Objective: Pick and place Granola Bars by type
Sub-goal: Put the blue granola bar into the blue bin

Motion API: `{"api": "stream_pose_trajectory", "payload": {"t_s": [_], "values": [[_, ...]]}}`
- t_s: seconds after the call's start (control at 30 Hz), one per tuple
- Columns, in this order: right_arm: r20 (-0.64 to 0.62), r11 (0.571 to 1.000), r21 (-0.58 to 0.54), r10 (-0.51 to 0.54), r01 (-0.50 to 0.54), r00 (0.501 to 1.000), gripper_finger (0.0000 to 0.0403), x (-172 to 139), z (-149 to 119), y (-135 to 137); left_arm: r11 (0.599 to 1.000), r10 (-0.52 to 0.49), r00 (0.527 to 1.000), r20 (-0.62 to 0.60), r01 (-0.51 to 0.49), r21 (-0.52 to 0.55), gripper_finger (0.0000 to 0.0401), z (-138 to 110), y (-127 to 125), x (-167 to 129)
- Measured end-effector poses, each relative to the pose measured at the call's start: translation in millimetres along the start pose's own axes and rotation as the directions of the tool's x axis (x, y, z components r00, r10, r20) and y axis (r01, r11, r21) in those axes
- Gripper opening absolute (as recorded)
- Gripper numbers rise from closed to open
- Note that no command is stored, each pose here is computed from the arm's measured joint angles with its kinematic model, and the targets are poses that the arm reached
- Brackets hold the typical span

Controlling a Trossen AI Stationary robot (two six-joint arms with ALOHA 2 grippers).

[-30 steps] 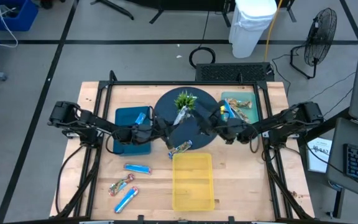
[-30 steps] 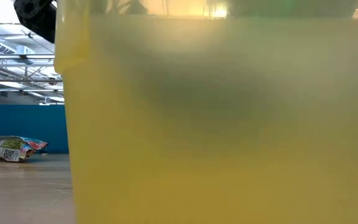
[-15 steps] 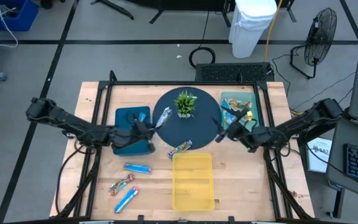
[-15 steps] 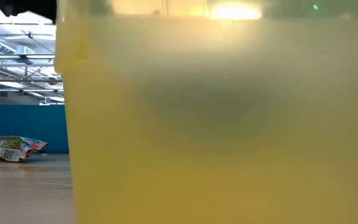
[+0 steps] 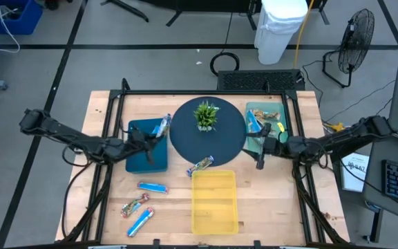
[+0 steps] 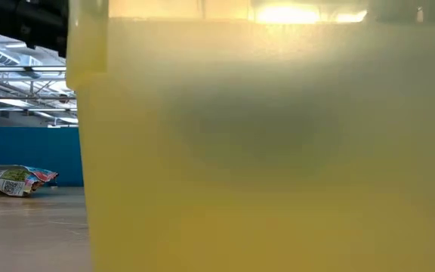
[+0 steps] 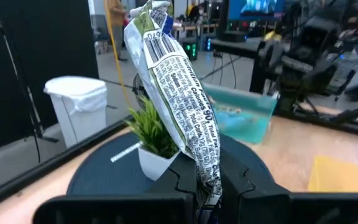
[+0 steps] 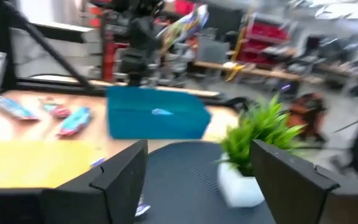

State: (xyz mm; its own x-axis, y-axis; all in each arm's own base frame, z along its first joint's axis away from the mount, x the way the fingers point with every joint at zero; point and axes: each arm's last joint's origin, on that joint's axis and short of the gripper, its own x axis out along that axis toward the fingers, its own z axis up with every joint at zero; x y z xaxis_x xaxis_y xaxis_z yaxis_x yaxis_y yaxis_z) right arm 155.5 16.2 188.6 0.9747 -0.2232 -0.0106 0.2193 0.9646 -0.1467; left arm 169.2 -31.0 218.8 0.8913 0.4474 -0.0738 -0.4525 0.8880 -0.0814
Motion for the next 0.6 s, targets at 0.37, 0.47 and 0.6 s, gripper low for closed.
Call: {"api": "stream_pose_trajectory", "payload": {"t_s": [0.37, 0.47, 0.6], "values": [[-0.031, 0.986, 0.160, 0.054, -0.049, 0.998, 0.0240, -10.6, -28.7, -25.6, 0.998, -0.057, 0.997, -0.055, 0.055, -0.032, 0.0023, 1.8, 8.5, -15.7], [-0.014, 0.979, 0.200, 0.032, -0.029, 0.999, 0.0236, -12.2, -27.9, -28.9, 0.994, -0.025, 0.990, -0.140, 0.010, -0.107, 0.0023, 4.4, 12.9, -22.9], [-0.017, 0.972, 0.234, 0.023, -0.018, 1.000, 0.0236, -13.2, -28.7, -30.2, 0.974, -0.014, 0.964, -0.266, -0.047, -0.222, 0.0023, 13.1, 14.0, -30.5]]}}
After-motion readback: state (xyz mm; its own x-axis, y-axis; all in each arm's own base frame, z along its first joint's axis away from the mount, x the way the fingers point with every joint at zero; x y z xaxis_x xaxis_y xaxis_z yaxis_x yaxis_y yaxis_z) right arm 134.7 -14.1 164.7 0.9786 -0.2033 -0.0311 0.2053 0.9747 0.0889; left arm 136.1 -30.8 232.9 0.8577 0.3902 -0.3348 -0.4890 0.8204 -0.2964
